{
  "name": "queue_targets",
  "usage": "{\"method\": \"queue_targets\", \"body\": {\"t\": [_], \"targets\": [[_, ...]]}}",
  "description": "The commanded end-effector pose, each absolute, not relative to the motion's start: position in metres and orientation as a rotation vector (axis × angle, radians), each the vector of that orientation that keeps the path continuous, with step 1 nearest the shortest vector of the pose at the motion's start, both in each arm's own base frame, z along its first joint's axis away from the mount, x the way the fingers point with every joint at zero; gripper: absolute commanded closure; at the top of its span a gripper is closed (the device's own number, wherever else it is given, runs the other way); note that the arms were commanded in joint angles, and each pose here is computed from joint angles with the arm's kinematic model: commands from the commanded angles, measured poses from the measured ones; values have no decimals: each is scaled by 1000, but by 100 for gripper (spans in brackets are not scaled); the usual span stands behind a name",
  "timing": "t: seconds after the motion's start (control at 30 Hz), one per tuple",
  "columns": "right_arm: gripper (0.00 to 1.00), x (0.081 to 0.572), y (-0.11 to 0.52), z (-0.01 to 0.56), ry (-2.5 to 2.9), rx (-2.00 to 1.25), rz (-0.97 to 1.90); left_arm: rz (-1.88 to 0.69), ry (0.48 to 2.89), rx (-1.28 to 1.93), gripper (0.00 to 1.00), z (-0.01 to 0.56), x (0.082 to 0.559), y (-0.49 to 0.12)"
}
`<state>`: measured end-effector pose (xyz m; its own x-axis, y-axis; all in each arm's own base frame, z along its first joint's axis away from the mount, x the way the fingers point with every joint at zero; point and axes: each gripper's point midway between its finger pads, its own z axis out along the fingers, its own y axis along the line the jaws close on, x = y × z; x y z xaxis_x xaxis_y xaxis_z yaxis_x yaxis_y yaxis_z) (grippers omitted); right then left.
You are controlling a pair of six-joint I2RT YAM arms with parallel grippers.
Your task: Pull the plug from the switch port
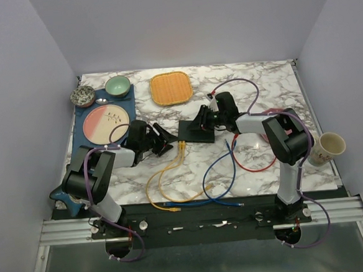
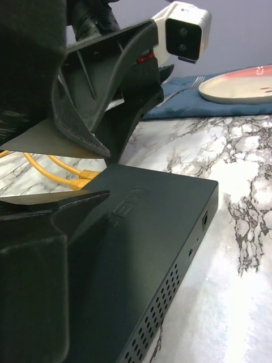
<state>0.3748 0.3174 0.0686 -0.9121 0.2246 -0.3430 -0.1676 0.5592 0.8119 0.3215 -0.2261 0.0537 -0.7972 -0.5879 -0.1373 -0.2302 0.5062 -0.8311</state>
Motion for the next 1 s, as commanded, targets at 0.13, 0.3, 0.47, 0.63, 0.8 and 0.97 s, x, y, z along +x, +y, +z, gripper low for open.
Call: {"method": "queue_targets", "body": {"t": [0.13,0.3,0.47,0.63,0.8,0.97], "targets": [[64,376,325,70,2369,3,1334,-1282,2310,-704,1,54,316,-229],[64,377,323,64,2380,11,1310,-1133,2382,-689,1,50,318,-219],[64,379,315,75,2338,-18,1235,-697,2380,-558,2,78,317,-188],[63,383,309,87,2301,-44,1144,-154,2028,-664,1,151,324,-133],[63,383,307,101,2269,-61,1095,-396,1912,-760,1,136,315,-133],[63,384,299,97,2283,-30,1034,-799,1879,-629,3,140,311,-171]]}}
